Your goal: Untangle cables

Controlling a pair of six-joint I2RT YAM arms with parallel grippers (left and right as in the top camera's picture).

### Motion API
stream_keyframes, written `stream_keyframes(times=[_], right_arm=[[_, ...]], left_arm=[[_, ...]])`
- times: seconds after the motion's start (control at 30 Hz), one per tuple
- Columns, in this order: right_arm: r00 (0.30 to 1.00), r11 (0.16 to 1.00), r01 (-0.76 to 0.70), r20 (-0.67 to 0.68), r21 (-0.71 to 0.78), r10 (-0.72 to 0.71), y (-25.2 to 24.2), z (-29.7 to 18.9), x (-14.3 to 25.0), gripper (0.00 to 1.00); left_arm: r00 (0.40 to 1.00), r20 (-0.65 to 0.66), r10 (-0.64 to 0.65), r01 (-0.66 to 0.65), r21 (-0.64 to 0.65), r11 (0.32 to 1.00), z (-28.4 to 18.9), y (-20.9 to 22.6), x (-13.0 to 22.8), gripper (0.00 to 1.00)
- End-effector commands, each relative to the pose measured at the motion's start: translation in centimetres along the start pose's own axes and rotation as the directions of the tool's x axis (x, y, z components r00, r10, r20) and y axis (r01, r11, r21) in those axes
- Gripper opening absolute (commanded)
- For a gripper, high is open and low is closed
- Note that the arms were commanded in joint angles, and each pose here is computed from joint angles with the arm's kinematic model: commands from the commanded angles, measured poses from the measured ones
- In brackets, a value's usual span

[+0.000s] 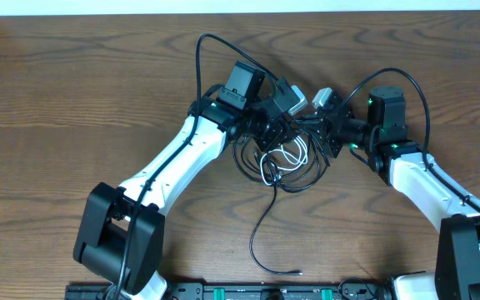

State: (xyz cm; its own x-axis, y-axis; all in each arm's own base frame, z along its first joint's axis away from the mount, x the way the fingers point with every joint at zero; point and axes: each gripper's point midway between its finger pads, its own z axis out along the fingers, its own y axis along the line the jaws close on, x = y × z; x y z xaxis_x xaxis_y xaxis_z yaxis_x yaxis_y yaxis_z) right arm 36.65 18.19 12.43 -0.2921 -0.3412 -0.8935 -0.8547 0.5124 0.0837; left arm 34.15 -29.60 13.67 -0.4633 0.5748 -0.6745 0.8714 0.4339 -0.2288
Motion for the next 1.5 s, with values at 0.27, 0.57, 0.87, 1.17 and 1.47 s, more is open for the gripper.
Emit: stream_keyframes(times=[0.27,0.57,0.87,1.17,1.47], right_arm=[[0.997,0.996,-0.077,0.009,-0.047,0.078,1.16,0.13,-0.54,0.01],[0.997,0.995,-0.08,0.002,-0.053,0.08,1.43,0.25,-0.44,0.01],[0.997,0.995,-0.081,0.002,-0.054,0.081,1.44,0.25,-0.44,0.01],[0.997,0.995,-0.081,0.002,-0.054,0.081,1.44,0.25,-0.44,0.09],[0.997,0.995,-0.081,0.002,-0.052,0.081,1.4,0.23,-0.42,0.92]], left_arm=[[0.998,0.045,0.053,-0.051,-0.045,0.998,-0.67,0.3,-1.49,0.39],[0.997,0.047,0.055,-0.052,-0.046,0.998,-0.67,0.32,-1.55,0.25],[0.997,0.047,0.055,-0.052,-0.046,0.998,-0.67,0.32,-1.55,0.08],[0.997,0.047,0.055,-0.052,-0.046,0.998,-0.67,0.32,-1.55,0.08],[0.997,0.047,0.054,-0.051,-0.047,0.998,-0.7,0.37,-1.55,0.08]])
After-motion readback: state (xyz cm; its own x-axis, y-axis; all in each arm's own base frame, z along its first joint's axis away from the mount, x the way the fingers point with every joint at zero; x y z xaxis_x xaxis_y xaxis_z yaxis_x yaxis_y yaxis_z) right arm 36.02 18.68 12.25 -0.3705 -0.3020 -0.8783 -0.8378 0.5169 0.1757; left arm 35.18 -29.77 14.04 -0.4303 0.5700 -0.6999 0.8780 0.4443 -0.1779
